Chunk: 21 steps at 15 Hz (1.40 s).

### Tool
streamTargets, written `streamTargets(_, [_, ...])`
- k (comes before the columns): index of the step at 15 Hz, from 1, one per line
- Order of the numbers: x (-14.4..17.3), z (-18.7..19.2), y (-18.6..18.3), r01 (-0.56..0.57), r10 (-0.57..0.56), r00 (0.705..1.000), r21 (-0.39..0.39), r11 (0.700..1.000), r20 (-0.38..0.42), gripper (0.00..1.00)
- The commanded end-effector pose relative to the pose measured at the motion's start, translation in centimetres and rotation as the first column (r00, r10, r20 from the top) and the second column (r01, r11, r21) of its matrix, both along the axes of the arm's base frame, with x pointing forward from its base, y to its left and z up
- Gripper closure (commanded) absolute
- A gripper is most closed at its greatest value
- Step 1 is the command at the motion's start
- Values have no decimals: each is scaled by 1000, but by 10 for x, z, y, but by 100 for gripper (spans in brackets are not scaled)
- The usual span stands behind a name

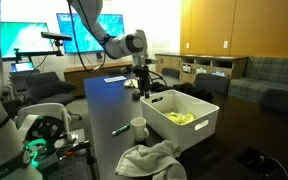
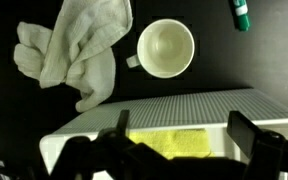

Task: Pick up the cloths from the table and put them in the box, then pick up the marker and seal tape and put them in the cup

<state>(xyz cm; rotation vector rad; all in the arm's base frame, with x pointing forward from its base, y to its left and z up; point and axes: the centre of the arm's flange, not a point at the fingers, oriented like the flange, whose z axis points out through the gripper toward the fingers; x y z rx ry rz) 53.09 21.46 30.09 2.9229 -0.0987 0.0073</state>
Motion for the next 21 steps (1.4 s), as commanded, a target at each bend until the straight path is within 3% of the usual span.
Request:
streamTargets(1, [-55,-6,16,-42,42,999,39,998,-5,0])
streamTargets(7, [-114,-31,42,-144,146,988,38,989,-56,0])
streamTargets(14, [-159,-78,13,-227,221,967,-32,973,-129,0])
streamTargets(21, [-188,-128,22,-262,267,958,60,963,-108,0])
